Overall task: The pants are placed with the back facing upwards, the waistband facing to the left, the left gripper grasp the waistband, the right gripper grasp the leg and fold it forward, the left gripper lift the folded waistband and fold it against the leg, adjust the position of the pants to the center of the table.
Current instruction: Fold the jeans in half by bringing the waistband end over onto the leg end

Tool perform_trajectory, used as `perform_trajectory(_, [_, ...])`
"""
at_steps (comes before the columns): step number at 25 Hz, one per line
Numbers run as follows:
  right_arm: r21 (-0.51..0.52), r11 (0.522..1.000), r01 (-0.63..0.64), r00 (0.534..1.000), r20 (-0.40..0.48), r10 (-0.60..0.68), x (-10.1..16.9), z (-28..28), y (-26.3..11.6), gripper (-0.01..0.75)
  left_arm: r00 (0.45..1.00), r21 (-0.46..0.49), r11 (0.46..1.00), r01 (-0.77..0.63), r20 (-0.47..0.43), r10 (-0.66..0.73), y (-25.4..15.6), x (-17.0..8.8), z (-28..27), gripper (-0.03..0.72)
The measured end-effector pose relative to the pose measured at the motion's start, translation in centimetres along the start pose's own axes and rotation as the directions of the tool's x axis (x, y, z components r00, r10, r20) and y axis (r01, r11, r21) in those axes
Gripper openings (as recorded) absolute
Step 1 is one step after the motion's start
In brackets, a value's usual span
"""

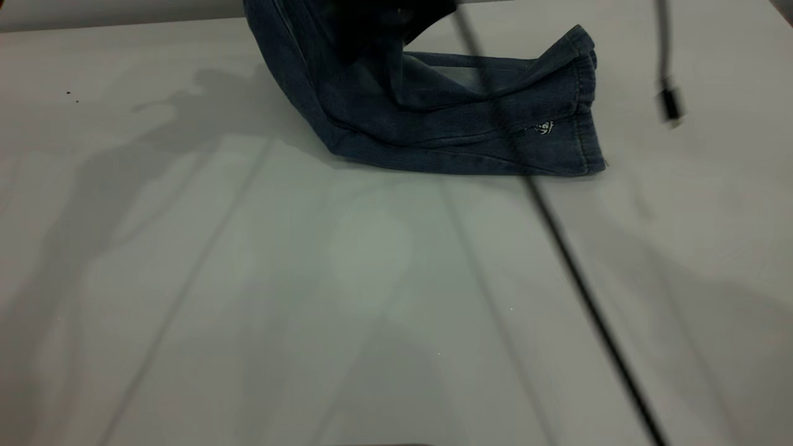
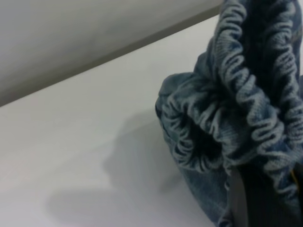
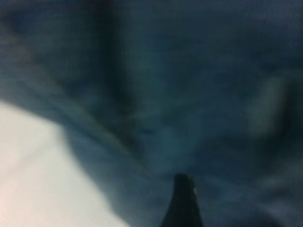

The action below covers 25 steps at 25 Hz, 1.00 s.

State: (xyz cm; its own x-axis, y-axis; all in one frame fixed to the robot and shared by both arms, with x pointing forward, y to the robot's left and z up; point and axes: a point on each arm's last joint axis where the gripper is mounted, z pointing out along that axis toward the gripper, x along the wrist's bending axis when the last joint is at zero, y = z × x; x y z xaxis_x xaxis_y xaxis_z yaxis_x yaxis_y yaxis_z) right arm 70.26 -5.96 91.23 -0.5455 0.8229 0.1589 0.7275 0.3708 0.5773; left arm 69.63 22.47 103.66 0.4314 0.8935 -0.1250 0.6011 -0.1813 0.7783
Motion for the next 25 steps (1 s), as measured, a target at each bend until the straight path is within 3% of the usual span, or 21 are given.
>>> perform_trajectory(6, [0.067,0.989,-0.131,0.99,0.067,0.126,-7.6,-0.8,-1.8,0.496,1.0,0.009,1.0,-0.012,0.028,0.011,0.3,-0.8,0.0,0.095])
perform_trajectory(9, [0.121,0.974,-0.189,0.98,0.079,0.18,-9.5,0.1,-3.4,0.496,0.998,0.015,0.999,-0.028,0.054,0.028,0.3,-2.1,0.4,0.095])
perform_trajectory(19, [0.19,0.957,-0.221,0.975,0.075,0.21,-10.0,2.7,-5.6,0.496,0.979,0.003,0.991,-0.137,0.152,0.135,0.6,-8.5,1.8,0.095])
perform_trajectory(25, [0.166,0.965,-0.204,0.978,0.073,0.195,-9.9,0.9,-4.4,0.496,0.972,-0.005,0.987,-0.16,0.171,0.159,0.7,-9.8,1.9,0.095])
